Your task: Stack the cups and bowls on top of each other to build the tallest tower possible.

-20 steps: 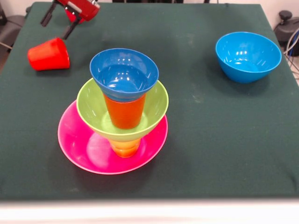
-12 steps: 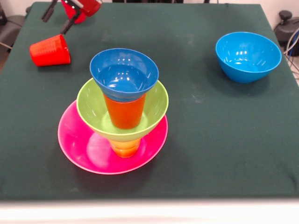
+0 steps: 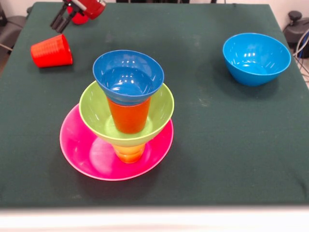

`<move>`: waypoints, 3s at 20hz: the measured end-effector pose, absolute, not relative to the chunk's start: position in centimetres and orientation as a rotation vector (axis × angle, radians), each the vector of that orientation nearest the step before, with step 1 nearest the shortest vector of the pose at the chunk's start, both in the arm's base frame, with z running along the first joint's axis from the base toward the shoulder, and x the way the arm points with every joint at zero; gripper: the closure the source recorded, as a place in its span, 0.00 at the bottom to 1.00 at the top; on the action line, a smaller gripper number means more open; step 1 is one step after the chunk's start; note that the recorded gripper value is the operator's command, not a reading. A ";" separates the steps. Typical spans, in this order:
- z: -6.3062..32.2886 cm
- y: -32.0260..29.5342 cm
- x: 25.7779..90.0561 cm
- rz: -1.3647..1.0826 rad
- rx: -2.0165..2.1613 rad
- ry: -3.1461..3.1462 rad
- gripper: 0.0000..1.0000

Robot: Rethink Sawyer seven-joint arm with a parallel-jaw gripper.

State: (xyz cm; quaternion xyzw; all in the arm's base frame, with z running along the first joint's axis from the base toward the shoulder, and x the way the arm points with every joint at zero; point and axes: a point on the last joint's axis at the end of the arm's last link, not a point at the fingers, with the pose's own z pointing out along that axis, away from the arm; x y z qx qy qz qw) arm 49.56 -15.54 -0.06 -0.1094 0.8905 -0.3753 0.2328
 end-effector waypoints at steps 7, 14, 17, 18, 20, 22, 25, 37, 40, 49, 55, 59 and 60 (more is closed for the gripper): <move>0.2 -15.3 49.4 -1.012 -0.312 2.467 0.00; 0.3 -15.4 48.8 -1.054 -0.295 2.486 0.00; 0.5 -15.2 48.6 -1.079 -0.280 2.489 0.00; 0.5 -15.2 48.6 -1.084 -0.279 2.490 0.00; 0.4 -15.0 48.5 -1.099 -0.272 2.493 0.00; 0.3 -14.6 48.4 -1.110 -0.261 2.496 0.00; 0.3 -14.3 48.4 -1.118 -0.248 2.496 0.00; -0.8 -12.5 48.3 -1.077 -0.236 2.509 0.00; -1.0 -12.2 48.2 -1.077 -0.248 2.510 0.00; -1.5 -12.0 47.9 -1.082 -0.265 2.515 0.00; -3.1 -12.0 47.0 -1.099 -0.260 2.520 0.00; -4.2 -12.3 46.5 -1.117 -0.246 2.518 0.00; -4.3 -12.3 46.4 -1.121 -0.242 2.516 0.00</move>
